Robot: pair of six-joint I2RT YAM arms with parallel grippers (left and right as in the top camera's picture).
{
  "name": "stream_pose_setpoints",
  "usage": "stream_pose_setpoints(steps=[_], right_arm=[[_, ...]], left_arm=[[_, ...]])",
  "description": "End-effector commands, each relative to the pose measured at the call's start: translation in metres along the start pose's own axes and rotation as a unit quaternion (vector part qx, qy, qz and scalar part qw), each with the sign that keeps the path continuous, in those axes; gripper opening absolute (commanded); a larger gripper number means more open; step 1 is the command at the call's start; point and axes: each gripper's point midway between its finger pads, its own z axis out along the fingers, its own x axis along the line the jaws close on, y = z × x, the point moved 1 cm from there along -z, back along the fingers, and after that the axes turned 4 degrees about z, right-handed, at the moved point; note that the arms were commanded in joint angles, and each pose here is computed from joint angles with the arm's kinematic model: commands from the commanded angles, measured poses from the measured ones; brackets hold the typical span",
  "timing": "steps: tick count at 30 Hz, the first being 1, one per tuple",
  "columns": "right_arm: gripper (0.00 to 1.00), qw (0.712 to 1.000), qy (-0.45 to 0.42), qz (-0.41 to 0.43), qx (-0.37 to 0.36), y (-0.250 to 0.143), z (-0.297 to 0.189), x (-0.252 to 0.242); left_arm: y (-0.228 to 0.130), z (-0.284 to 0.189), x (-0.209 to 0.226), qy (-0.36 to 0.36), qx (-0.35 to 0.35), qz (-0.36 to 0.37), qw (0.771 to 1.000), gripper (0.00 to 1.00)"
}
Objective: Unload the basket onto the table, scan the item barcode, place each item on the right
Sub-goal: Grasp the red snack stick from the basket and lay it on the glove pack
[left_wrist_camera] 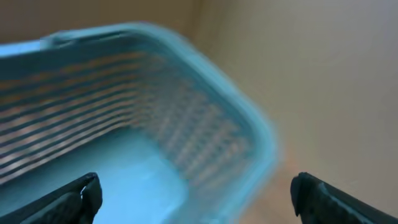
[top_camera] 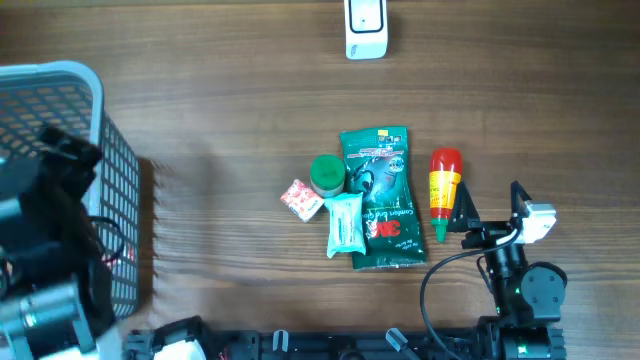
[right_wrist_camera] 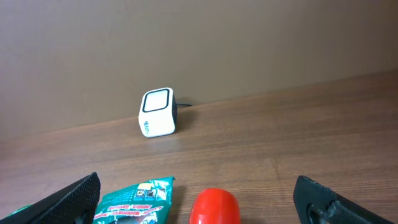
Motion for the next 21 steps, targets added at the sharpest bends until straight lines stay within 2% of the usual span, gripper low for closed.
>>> stream_pose_setpoints(steps=[1,4,5,6,9,11,13,15,20,21], right_arm=[[1.00,1.000,-0.003,-0.006,-0.005,0.002,0.000,-0.001],[1.00,1.000,-0.003,-0.006,-0.005,0.002,0.000,-0.001],[1.00,1.000,-0.003,-0.006,-0.005,0.002,0.000,-0.001],[1.00,1.000,-0.003,-0.006,-0.005,0.002,0.000,-0.001],[1.00,1.000,-0.003,-0.006,-0.005,0.002,0.000,-0.001],[1.00,1.000,-0.003,-0.006,-0.005,0.002,0.000,-0.001],[1.00,1.000,-0.003,-0.006,-0.005,0.002,0.000,-0.001],[1.00,1.000,-0.003,-0.006,-0.005,0.002,0.000,-0.001],[1.00,1.000,-0.003,-0.006,-0.005,0.002,0.000,-0.001],[1.00,1.000,-0.003,-0.006,-0.005,0.002,0.000,-0.001]], left_arm=[[-0.023,0.039,0.058,0.138,0.053,-0.124,0.981,1.00],[-0.043,0.072,0.083,0.167,0.118,-0.164,0.965,1.00],[-0.059,0.085,0.100,0.197,0.155,-0.189,0.949,1.00],[-0.087,0.095,0.131,0.262,0.206,-0.239,0.912,1.00],[-0.140,0.104,0.172,0.350,0.306,-0.253,0.848,1.00],[-0.177,0.118,0.183,0.369,0.359,-0.254,0.819,0.99],[-0.208,0.127,0.187,0.371,0.396,-0.257,0.799,0.89],[-0.240,0.135,0.192,0.372,0.419,-0.260,0.786,0.85],[-0.292,0.131,0.191,0.348,0.442,-0.279,0.778,0.86],[-0.298,0.130,0.190,0.342,0.445,-0.284,0.778,0.82]])
